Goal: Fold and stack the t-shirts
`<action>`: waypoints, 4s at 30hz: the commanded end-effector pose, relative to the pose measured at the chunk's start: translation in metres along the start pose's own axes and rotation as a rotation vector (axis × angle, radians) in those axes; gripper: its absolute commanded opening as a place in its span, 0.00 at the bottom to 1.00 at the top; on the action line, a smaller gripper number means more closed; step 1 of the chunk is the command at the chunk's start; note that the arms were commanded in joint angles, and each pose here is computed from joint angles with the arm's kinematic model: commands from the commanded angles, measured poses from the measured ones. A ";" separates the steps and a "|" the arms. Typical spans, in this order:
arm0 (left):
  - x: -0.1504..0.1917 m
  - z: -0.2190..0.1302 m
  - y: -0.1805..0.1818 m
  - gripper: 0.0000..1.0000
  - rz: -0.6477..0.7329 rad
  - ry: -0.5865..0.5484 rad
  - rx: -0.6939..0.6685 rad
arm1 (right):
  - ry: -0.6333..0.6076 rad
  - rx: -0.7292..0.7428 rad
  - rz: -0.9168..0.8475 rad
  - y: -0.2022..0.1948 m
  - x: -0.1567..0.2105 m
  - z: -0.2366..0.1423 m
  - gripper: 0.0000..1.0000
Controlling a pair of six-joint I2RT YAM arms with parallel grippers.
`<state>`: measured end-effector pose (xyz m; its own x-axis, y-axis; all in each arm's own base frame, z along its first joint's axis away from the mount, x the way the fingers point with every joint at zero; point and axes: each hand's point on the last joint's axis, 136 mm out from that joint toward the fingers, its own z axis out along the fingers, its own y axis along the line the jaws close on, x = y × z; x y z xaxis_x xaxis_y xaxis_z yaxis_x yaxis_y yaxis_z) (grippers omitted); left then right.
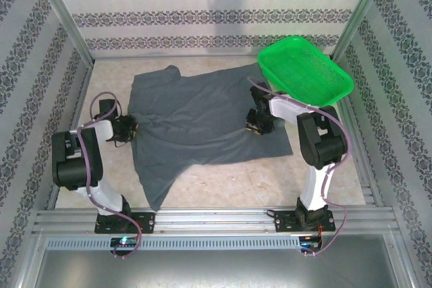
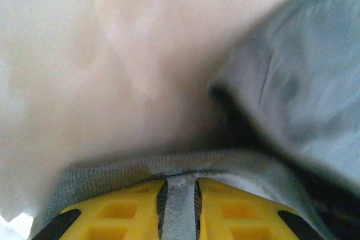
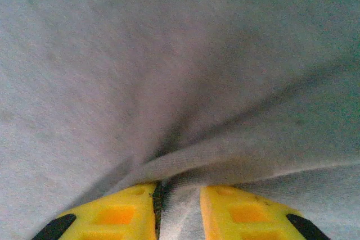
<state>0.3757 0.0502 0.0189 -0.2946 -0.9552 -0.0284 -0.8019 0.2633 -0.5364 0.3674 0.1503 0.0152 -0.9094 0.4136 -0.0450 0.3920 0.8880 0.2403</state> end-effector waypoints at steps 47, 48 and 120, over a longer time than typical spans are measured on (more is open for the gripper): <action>0.144 -0.093 0.164 0.50 0.312 0.059 -0.389 | -0.132 -0.181 0.071 -0.050 0.037 -0.082 0.44; 0.142 -0.088 0.159 0.48 0.315 0.051 -0.380 | -0.134 -0.174 0.077 -0.053 0.039 -0.080 0.44; 0.102 -0.221 0.141 0.00 0.207 -0.257 -0.184 | -0.210 0.098 0.235 -0.138 0.095 -0.105 0.00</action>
<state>0.1255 0.0164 0.1358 -0.3449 -0.8731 -0.3445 -0.8018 0.4649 -0.3754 0.2222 0.0567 0.0818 -0.7456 0.6416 -0.1801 0.5992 0.7637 0.2402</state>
